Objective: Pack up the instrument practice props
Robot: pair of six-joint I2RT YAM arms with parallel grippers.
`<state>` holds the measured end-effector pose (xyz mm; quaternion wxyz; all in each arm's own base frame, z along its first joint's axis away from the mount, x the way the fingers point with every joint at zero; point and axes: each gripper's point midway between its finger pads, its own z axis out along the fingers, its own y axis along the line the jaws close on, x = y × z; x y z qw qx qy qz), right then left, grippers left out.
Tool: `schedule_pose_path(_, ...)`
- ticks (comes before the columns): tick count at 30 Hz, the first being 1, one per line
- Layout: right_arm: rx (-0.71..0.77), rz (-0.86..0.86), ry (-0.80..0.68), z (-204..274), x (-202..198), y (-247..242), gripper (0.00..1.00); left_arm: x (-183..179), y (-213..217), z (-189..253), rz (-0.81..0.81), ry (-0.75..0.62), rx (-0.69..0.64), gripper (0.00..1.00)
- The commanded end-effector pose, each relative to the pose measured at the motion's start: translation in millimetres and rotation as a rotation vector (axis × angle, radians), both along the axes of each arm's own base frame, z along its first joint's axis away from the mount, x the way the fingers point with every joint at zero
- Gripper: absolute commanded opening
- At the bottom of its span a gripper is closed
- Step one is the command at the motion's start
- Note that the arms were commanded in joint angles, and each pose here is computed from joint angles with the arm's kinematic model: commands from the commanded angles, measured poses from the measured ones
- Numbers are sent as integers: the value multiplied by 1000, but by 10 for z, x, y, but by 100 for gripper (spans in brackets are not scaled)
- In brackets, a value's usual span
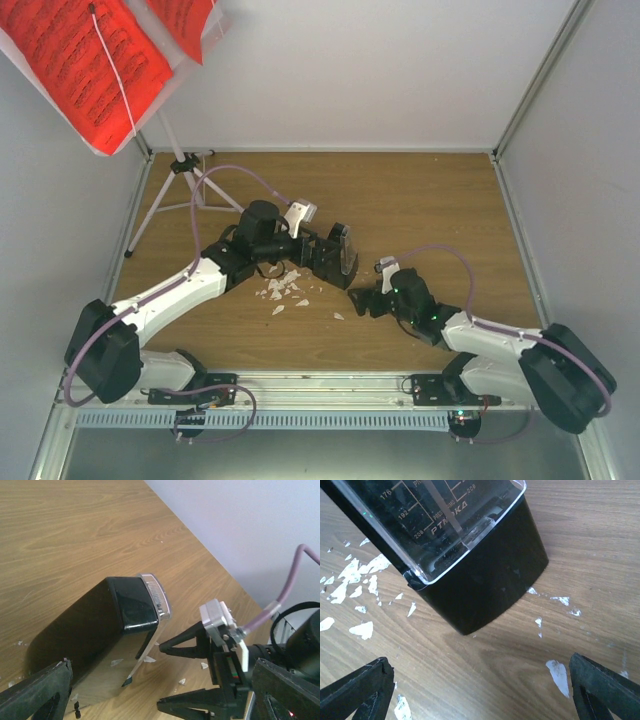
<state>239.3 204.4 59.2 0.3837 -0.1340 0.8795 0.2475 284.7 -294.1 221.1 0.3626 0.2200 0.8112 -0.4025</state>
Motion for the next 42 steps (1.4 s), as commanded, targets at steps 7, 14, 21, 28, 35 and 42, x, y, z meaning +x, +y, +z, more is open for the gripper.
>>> schedule_pose_path(7,1,-111,-86,109,386,54,93,11,258,199,72,-64,-40,98)
schedule_pose_path(14,-34,-256,-75,29,568,-313,92,14,382,216,101,-70,-35,98)
schedule_pose_path(21,-52,-250,-109,127,732,-440,93,3,483,258,120,-83,-33,98)
schedule_pose_path(28,-24,-19,-201,308,446,-101,100,12,601,243,143,-89,-26,98)
schedule_pose_path(35,-33,54,-200,136,261,162,100,11,637,221,149,-82,-32,98)
schedule_pose_path(42,-105,-3,-174,-43,394,176,100,-49,697,189,162,-73,-33,99)
